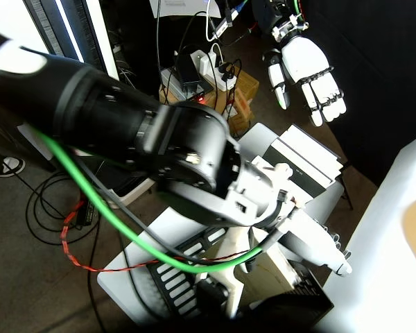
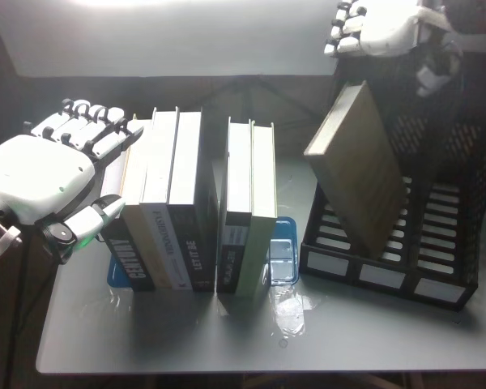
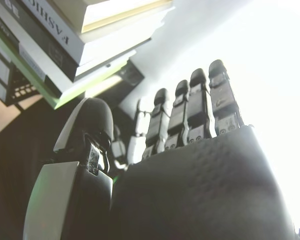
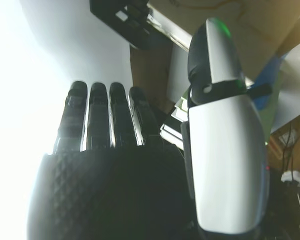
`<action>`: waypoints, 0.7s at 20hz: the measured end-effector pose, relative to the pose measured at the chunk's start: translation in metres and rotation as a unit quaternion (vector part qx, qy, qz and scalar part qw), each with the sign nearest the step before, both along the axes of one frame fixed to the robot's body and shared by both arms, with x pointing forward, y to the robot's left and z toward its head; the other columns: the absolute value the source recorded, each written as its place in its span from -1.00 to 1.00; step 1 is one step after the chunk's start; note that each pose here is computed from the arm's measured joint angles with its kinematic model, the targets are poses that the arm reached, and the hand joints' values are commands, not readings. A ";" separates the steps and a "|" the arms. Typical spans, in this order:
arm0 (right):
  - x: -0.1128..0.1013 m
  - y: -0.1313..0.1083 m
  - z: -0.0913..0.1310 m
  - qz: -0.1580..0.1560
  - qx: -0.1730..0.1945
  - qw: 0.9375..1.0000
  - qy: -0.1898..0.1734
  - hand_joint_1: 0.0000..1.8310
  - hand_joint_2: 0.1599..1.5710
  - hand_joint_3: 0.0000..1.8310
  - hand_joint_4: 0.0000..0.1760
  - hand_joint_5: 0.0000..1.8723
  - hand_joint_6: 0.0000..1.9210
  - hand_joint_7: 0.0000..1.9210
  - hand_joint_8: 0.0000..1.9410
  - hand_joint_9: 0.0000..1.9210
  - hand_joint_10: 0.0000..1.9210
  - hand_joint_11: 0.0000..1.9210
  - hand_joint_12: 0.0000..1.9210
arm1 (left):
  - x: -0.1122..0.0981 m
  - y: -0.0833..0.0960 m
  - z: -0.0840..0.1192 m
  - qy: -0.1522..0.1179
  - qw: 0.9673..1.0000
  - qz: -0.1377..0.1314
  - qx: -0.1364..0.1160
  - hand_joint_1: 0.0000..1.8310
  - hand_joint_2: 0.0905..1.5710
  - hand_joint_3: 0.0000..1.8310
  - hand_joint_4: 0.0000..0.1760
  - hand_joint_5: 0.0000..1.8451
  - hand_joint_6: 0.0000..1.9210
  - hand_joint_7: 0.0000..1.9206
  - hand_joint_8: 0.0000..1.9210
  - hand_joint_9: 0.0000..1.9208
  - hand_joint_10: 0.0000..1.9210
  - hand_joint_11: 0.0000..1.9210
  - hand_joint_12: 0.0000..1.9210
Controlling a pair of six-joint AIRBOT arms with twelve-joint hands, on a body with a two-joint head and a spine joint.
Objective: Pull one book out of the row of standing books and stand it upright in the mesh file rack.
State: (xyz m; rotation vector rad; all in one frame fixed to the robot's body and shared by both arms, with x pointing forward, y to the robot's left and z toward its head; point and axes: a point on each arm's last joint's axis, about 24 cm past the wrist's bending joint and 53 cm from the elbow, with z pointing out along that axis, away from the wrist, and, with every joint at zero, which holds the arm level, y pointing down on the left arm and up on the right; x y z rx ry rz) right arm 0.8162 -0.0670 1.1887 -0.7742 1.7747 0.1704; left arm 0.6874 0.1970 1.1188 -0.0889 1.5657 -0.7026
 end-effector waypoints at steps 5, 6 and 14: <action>-0.023 -0.005 0.039 0.006 0.064 0.998 -0.022 -0.09 0.12 -1.00 -0.81 -1.00 -1.00 -1.00 -1.00 -1.00 -1.00 -1.00 -1.00 | -0.001 -0.001 -0.001 0.005 1.000 0.000 -0.008 -0.49 0.92 -1.00 -0.95 -0.93 -1.00 -1.00 -1.00 -1.00 -1.00 -1.00 -1.00; -0.029 -0.005 0.043 0.009 0.076 0.997 -0.021 -0.20 0.13 -1.00 -0.52 -1.00 -1.00 -1.00 -1.00 -1.00 -1.00 -1.00 -1.00 | -0.001 -0.002 -0.001 0.005 1.000 -0.002 -0.009 -0.45 0.92 -1.00 -0.87 -0.93 -1.00 -1.00 -1.00 -1.00 -1.00 -1.00 -1.00; -0.074 -0.010 0.059 0.013 0.173 0.984 -0.037 -0.43 0.36 -0.95 -0.51 -1.00 -1.00 -1.00 -1.00 -1.00 -1.00 -1.00 -1.00 | -0.004 0.003 0.011 -0.001 0.999 0.005 -0.036 -0.40 0.88 -1.00 -0.73 -0.95 -1.00 -1.00 -1.00 -1.00 -1.00 -1.00 -1.00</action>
